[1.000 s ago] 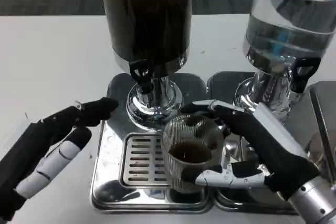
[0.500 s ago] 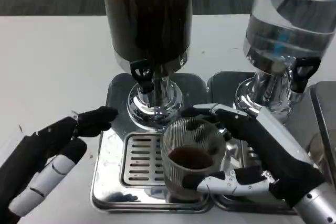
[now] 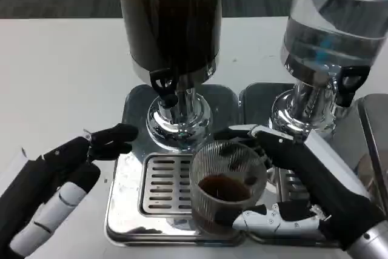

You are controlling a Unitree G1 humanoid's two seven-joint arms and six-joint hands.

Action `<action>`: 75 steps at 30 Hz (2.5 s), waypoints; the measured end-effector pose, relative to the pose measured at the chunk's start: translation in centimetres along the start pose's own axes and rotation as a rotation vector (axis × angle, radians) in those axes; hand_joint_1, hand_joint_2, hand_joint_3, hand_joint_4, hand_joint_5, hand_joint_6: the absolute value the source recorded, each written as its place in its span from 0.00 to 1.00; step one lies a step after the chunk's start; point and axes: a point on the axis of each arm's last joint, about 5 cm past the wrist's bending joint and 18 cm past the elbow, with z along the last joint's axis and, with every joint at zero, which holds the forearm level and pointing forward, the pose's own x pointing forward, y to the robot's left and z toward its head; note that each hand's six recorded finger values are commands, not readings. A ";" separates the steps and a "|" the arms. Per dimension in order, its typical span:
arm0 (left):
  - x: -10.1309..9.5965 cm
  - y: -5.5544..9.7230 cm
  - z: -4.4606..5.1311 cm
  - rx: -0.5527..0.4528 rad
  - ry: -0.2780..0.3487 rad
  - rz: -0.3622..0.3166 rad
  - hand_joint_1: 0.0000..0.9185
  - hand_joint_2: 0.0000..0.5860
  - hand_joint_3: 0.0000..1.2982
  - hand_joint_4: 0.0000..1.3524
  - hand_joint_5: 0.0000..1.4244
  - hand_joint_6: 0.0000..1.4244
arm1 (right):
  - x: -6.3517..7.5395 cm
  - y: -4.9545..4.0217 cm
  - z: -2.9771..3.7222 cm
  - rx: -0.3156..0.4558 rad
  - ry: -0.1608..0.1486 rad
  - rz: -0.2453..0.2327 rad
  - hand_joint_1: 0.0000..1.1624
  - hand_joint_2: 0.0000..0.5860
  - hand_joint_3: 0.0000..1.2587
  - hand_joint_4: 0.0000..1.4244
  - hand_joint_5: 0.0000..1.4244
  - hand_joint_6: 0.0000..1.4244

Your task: Grasp the cup under the faucet to collect the drink, then remove the cup.

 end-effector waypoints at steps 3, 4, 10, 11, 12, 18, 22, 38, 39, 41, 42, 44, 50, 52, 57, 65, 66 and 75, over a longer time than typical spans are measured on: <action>0.0 -0.1 0.03 -0.006 0.004 0.002 0.00 0.27 0.24 0.19 0.20 0.20 | -0.2 -0.04 0.24 -0.002 -0.004 0.003 0.67 0.40 0.38 0.39 0.44 0.48; -0.1 -0.1 0.06 -0.006 0.003 0.002 0.00 0.27 0.24 0.19 0.20 0.20 | -0.2 -0.04 0.26 -0.001 -0.004 0.003 0.67 0.40 0.38 0.39 0.44 0.48; -0.2 -0.3 0.13 -0.006 0.010 -0.004 0.00 0.27 0.24 0.19 0.20 0.20 | -0.3 -0.07 0.22 0.000 0.005 0.007 0.67 0.42 0.38 0.40 0.44 0.48; -0.2 -0.3 0.16 0.004 0.010 -0.008 0.00 0.27 0.23 0.16 0.17 0.18 | -0.3 -0.08 0.21 0.000 0.006 0.007 0.67 0.42 0.38 0.40 0.44 0.48; -0.2 -0.2 0.30 0.045 0.005 -0.022 0.00 0.27 0.22 0.15 0.15 0.16 | -0.3 -0.11 0.21 -0.001 0.007 0.008 0.67 0.42 0.38 0.40 0.44 0.48; -0.5 0.5 1.40 0.344 -0.059 -0.135 0.00 0.20 0.11 0.01 0.03 0.08 | -0.4 -0.30 0.16 0.000 0.015 0.014 0.68 0.42 0.38 0.41 0.44 0.48; -1.0 0.8 1.37 0.450 -0.063 -0.173 0.00 0.10 0.05 0.00 0.00 0.04 | -0.4 -0.37 0.15 0.001 0.015 0.019 0.68 0.42 0.38 0.41 0.44 0.48; -1.6 0.1 1.41 0.620 -0.033 -0.223 0.00 0.07 0.00 0.00 0.00 0.00 | -0.4 -0.62 0.23 -0.001 0.016 0.019 0.68 0.42 0.38 0.41 0.45 0.48; -1.7 0.1 1.42 0.625 -0.033 -0.223 0.00 0.07 0.00 0.00 0.00 0.00 | -0.4 -0.64 0.26 -0.001 0.015 0.018 0.68 0.42 0.38 0.41 0.45 0.48; -1.8 -0.1 1.42 0.641 -0.032 -0.229 0.00 0.07 0.00 0.00 0.00 0.00 | -0.4 -0.72 0.32 -0.002 0.012 0.016 0.67 0.42 0.38 0.41 0.45 0.48; -1.9 -0.2 1.41 0.644 -0.031 -0.234 0.00 0.07 0.00 0.00 0.00 0.00 | -0.5 -0.78 0.35 -0.003 0.010 0.016 0.67 0.42 0.38 0.41 0.45 0.48; -2.1 -0.3 1.41 0.646 -0.026 -0.243 0.00 0.07 0.00 0.00 0.00 0.00 | -0.5 -0.87 0.39 0.000 0.007 0.015 0.67 0.42 0.38 0.41 0.45 0.48; -2.2 -0.2 1.46 0.672 -0.027 -0.266 0.00 0.07 0.00 0.00 0.00 0.00 | -0.5 -0.96 0.44 0.000 0.003 0.021 0.67 0.42 0.39 0.41 0.45 0.48; -2.1 0.0 1.53 0.680 -0.031 -0.274 0.00 0.07 0.00 0.00 0.00 0.00 | -0.5 -0.98 0.48 -0.001 0.002 0.021 0.67 0.42 0.39 0.41 0.45 0.48; -2.0 0.2 1.50 0.687 -0.033 -0.284 0.00 0.07 0.00 0.00 0.00 0.00 | -0.5 -1.01 0.54 0.000 -0.001 0.020 0.67 0.43 0.39 0.41 0.45 0.48; -2.0 0.2 1.43 0.684 -0.033 -0.282 0.00 0.07 0.00 0.00 0.00 0.00 | -0.6 -1.22 0.58 -0.006 0.004 0.016 0.67 0.43 0.39 0.41 0.45 0.48; -2.0 0.2 1.43 0.684 -0.034 -0.282 0.00 0.07 0.00 0.00 0.00 0.00 | -0.6 -1.23 0.58 -0.006 0.004 0.015 0.67 0.43 0.39 0.41 0.45 0.48; -1.8 0.3 1.32 0.676 -0.025 -0.277 0.00 0.08 0.00 0.00 0.00 0.00 | -0.6 -1.33 0.57 -0.007 0.011 0.011 0.67 0.44 0.39 0.41 0.45 0.48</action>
